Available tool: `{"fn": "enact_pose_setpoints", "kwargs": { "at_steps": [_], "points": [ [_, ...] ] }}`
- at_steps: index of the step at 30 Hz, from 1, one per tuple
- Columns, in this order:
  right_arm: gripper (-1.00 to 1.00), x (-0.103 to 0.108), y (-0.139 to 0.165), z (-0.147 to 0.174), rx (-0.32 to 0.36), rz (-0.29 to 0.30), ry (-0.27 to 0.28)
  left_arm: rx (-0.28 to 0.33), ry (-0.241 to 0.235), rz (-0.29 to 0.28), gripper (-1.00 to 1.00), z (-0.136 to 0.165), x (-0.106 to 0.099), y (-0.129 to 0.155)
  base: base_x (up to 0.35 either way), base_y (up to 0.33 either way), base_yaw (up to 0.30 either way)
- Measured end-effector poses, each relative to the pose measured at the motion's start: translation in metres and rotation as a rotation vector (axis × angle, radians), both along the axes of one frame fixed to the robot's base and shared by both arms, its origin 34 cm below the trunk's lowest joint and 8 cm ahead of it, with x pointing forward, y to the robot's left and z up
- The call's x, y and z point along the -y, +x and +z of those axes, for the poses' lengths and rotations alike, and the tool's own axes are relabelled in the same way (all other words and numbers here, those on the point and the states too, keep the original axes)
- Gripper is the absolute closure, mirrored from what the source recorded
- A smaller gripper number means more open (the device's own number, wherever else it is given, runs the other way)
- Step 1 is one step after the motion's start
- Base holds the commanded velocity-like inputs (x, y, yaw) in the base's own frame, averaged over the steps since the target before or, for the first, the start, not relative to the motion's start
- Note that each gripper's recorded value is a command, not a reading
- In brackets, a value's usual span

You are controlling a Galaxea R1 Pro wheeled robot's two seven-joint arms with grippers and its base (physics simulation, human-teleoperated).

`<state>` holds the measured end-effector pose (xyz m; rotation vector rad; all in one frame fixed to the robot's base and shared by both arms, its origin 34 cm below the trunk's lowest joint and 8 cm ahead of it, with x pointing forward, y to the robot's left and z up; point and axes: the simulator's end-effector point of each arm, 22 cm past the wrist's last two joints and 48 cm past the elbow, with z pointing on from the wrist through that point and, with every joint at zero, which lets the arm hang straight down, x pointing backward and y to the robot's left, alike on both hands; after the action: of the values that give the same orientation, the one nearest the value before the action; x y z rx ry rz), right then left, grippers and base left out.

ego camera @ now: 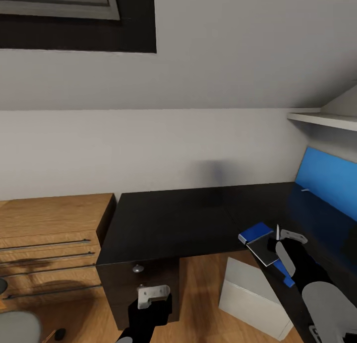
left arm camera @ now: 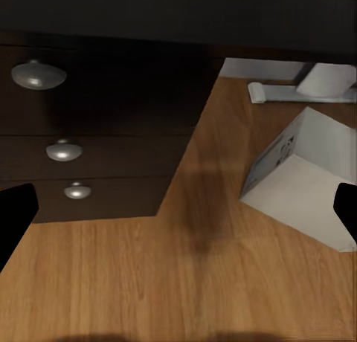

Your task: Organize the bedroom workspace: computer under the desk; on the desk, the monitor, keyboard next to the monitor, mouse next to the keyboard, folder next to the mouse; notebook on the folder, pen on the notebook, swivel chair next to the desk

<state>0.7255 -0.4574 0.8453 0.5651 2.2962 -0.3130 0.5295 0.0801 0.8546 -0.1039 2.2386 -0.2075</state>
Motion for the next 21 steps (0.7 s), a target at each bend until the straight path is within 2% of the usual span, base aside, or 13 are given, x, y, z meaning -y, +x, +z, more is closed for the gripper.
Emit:
{"fn": "enact_pose_setpoints", "kwargs": {
  "at_steps": [3, 10, 14, 21],
  "points": [
    [1.0, 0.007, -0.008, -0.013, -0.028, -0.008, 0.002, 0.001, -0.002, -0.007, -1.0, 0.001, 0.003, -0.002, 0.0, 0.0, 0.0],
    [1.0, 0.009, -0.007, -0.025, -0.039, 0.002, 0.033, 0.006, -0.012, -0.012, -1.0, 0.005, 0.008, -0.002, 0.0, 0.0, 0.0],
    [1.0, 0.015, -0.001, -0.025, 0.0, 0.012, 0.043, 0.006, -0.018, -0.012, -1.0, 0.006, 0.011, -0.002, 0.0, 0.0, 0.0],
    [1.0, 0.015, 0.001, -0.024, 0.015, 0.021, 0.049, 0.006, -0.017, -0.01, -1.0, 0.006, 0.009, -0.002, 0.0, 0.0, 0.0]
  ]
}}
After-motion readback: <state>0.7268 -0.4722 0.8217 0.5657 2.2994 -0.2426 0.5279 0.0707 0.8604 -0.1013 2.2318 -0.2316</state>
